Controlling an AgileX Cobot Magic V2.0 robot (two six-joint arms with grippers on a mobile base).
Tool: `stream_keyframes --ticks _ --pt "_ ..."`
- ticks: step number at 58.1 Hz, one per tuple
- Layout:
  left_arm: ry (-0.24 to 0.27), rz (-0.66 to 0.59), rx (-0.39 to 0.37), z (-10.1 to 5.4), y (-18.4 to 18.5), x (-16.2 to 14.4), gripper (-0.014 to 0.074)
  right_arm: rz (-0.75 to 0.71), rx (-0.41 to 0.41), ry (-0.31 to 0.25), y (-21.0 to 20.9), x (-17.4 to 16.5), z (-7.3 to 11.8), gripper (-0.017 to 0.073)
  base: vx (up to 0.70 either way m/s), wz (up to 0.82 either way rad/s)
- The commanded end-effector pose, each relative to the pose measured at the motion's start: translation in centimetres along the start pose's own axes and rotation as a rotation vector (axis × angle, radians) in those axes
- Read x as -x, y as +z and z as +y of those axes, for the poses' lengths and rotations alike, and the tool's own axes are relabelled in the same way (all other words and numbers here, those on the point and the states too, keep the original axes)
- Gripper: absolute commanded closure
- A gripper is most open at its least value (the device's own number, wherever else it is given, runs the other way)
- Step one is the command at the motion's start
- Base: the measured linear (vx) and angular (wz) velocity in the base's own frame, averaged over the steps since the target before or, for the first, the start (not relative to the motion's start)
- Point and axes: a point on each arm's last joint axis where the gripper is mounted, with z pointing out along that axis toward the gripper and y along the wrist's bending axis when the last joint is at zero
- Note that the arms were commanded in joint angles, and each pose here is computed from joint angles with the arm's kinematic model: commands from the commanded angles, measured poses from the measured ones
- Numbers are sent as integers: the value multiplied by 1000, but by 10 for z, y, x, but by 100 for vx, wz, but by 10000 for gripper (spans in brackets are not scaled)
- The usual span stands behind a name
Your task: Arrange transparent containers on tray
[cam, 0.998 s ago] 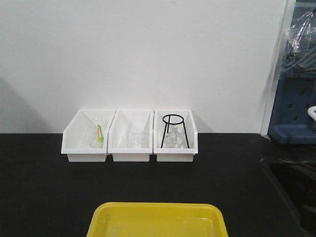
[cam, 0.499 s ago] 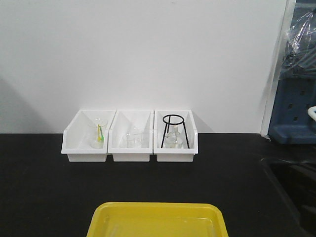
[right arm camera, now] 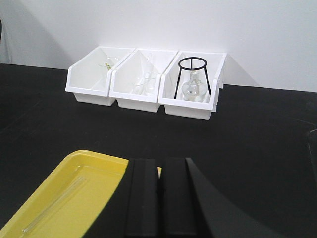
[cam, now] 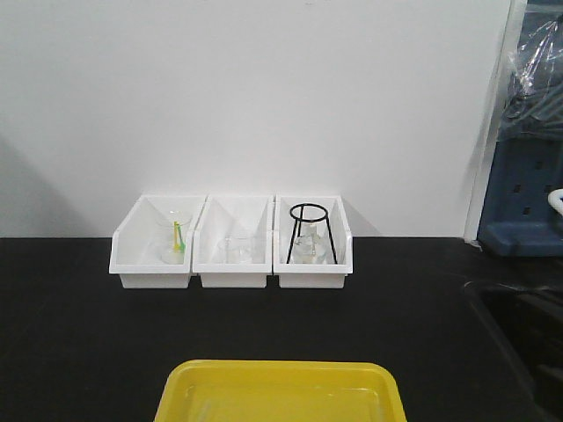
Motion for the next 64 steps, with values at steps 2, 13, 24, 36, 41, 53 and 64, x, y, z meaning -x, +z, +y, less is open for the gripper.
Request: stream_keyframes --ticks 2,13,24,36,41,53,64 --pt "-17 -66 -16 0 0 -3 601 -108 17 -24 -6 16 2 552 0 0" --pt "-17 -66 -16 0 0 -3 601 -108 17 -24 -6 16 2 552 0 0" --pt "-17 -66 -16 0 0 -3 601 -117 28 -3 -13 11 1 552 0 0" --pt "-17 -66 -16 0 0 -3 601 -173 -111 -58 -30 -45 -24 552 0 0" --pt "-17 -66 -16 0 0 -3 601 -198 -187 -82 -37 -76 -32 552 0 0" --pt "-17 -66 -16 0 0 -3 601 -224 -306 -105 -48 -161 -41 565 0 0" --pt "-17 -67 -16 0 0 -3 601 -240 -287 -17 -41 -210 -42 564 0 0"
